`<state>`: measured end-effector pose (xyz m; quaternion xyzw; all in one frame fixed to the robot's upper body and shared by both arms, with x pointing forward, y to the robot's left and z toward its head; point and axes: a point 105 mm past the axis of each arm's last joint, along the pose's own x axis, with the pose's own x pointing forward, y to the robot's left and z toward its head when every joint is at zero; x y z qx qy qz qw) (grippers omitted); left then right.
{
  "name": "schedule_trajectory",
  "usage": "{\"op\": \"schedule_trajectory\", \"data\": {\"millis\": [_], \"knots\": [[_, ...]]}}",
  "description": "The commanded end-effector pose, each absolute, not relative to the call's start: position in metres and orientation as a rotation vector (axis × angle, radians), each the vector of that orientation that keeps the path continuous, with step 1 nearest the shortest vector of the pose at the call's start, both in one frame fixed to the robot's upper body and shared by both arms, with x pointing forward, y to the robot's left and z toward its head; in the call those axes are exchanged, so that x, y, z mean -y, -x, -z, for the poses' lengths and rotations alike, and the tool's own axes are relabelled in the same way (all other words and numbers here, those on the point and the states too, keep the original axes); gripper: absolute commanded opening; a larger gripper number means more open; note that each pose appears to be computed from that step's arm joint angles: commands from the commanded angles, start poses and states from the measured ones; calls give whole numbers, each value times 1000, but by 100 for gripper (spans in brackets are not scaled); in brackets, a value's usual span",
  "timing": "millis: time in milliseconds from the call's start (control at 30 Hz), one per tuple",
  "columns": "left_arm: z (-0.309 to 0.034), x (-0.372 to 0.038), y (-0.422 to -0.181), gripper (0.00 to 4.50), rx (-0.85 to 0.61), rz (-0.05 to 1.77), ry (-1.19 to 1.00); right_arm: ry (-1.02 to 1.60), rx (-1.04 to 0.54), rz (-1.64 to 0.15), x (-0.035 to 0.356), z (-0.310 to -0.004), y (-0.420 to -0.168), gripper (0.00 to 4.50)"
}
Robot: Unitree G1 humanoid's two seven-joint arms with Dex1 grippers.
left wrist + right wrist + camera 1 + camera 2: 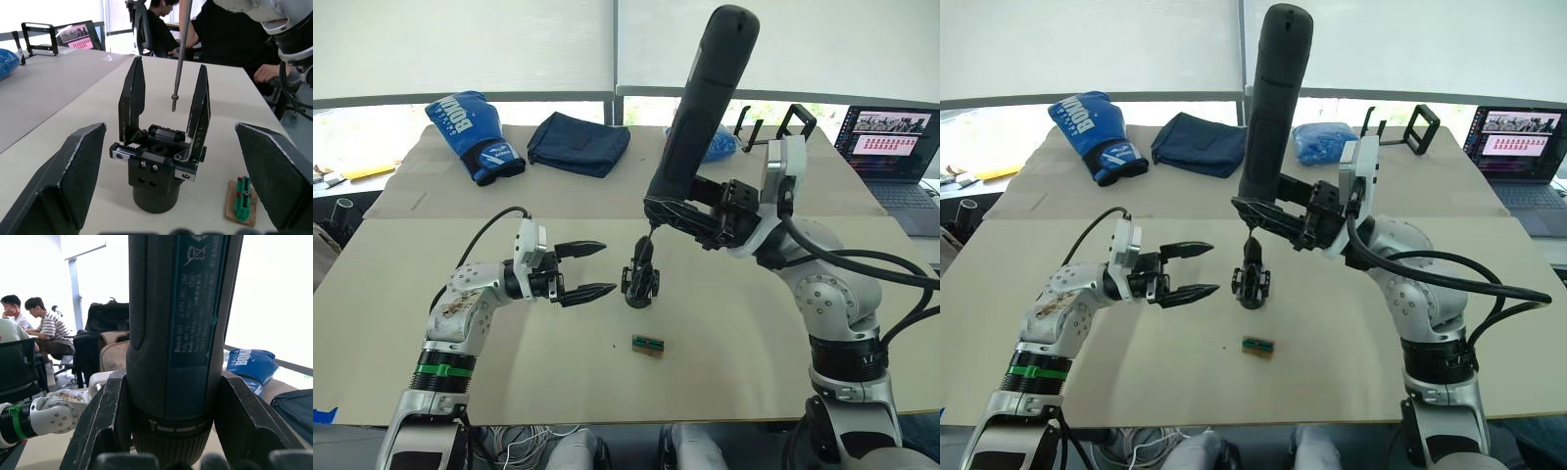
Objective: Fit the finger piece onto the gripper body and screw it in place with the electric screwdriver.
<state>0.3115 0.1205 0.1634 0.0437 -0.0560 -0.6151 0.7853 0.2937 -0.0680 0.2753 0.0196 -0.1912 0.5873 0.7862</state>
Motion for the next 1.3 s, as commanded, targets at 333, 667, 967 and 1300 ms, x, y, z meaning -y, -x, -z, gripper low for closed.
{"op": "schedule_trajectory", "data": {"millis": [333, 667, 967, 1300], "knots": [[-146, -118, -307, 450, 100, 1323, -159, -7, 478, -1324, 58, -286, -291, 193], [-140, -116, -304, 450, 88, 1329, -160, 8, 458, -1337, 55, -282, -293, 193], [-137, -115, -302, 450, 79, 1336, -163, 10, 433, -1342, 53, -277, -293, 193], [-135, -114, -301, 450, 78, 1340, -167, 16, 404, -1344, 54, -272, -293, 193]]}}
